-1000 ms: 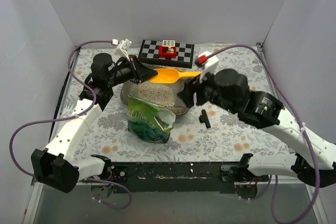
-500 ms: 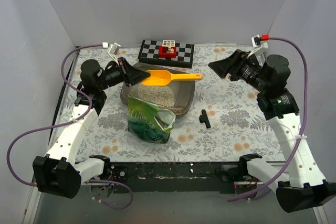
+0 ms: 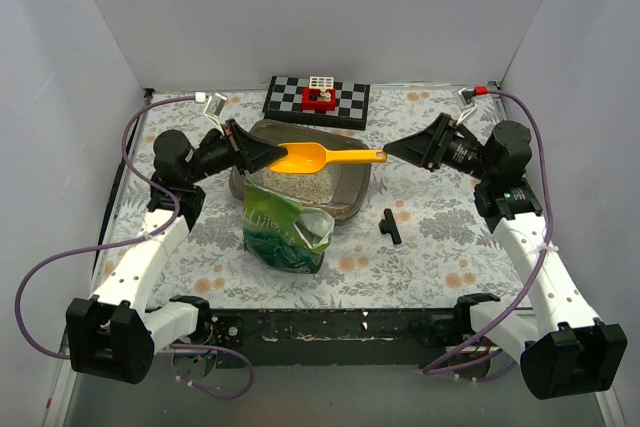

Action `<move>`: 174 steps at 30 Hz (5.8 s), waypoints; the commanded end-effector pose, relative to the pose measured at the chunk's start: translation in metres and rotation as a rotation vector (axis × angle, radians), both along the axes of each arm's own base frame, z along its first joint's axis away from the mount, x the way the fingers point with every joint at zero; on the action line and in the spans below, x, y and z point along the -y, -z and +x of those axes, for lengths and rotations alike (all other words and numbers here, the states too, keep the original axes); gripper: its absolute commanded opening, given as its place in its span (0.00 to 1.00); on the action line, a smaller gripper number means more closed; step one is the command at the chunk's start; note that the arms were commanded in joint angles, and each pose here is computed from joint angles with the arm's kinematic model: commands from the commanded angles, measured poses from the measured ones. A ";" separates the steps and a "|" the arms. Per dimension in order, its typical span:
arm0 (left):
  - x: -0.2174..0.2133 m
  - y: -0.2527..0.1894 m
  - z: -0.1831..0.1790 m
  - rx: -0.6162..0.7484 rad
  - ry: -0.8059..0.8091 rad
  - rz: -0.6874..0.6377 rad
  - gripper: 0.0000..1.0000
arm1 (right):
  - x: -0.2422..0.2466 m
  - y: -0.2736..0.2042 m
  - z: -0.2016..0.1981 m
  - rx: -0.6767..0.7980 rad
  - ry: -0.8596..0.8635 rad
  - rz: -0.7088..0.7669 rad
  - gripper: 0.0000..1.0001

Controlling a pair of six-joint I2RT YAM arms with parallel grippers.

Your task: Fill the litter box with clean litter

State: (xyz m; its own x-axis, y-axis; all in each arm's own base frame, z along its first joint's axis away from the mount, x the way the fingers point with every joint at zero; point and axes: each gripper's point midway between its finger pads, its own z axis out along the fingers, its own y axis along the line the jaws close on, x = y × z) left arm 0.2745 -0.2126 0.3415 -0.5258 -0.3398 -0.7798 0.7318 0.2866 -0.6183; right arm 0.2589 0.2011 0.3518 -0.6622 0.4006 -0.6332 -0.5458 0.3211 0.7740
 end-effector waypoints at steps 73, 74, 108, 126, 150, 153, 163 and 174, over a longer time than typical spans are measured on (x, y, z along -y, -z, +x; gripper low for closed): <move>0.005 0.007 0.001 0.055 0.074 0.005 0.58 | -0.069 -0.017 -0.027 0.030 -0.354 -0.009 0.01; 0.003 0.007 0.002 0.054 0.060 0.015 0.65 | -0.067 -0.019 -0.029 0.032 -0.346 -0.025 0.01; -0.033 0.050 -0.075 0.433 -0.093 0.557 0.79 | -0.008 -0.041 -0.115 0.141 -0.245 -0.304 0.01; -0.019 0.079 -0.083 0.402 -0.007 0.536 0.00 | -0.007 -0.030 -0.120 0.069 -0.253 -0.311 0.01; -0.022 0.039 -0.093 0.233 -0.129 0.381 0.00 | -0.042 0.045 -0.108 -0.136 -0.270 -0.432 0.01; -0.018 0.039 -0.101 0.209 -0.098 0.345 0.00 | -0.050 0.058 -0.101 -0.167 -0.251 -0.474 0.01; -0.027 0.051 -0.092 0.159 -0.194 0.346 0.00 | -0.075 0.086 -0.075 -0.279 -0.155 -0.725 0.01; -0.036 0.071 -0.064 0.135 -0.290 0.447 0.00 | -0.109 0.081 -0.067 -0.295 -0.130 -1.035 0.01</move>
State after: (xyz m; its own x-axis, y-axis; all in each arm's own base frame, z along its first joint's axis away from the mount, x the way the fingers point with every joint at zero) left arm 0.2008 -0.1782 0.2652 -0.3860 -0.0804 -0.9190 0.6543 0.6784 -0.3342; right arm 0.1821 0.3195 0.2751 -0.8604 -0.2764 -0.4280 -0.4665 0.7653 0.4435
